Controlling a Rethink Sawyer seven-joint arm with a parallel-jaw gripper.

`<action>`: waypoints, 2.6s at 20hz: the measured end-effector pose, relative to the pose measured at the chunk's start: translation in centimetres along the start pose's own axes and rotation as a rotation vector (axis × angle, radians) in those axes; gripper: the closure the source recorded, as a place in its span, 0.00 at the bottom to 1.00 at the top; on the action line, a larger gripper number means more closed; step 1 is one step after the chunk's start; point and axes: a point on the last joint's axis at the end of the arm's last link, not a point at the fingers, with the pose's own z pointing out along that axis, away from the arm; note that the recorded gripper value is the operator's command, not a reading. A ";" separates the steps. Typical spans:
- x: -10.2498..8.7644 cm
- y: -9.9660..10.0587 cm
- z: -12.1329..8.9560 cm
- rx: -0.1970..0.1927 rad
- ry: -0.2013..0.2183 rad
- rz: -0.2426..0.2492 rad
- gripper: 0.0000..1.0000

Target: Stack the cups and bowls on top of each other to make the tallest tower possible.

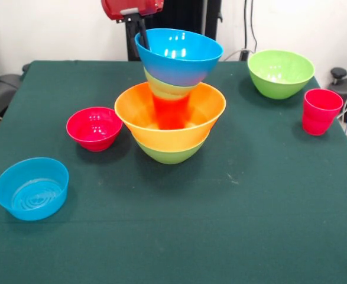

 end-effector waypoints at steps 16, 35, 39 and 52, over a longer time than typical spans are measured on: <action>-0.4 -0.2 0.0 0.001 -0.008 0.004 0.00; -0.4 -0.2 0.0 0.000 -0.008 0.003 0.00; -0.6 0.0 0.0 0.000 -0.011 -0.001 0.00; -3.0 3.4 2.1 -0.021 -0.039 -0.046 0.00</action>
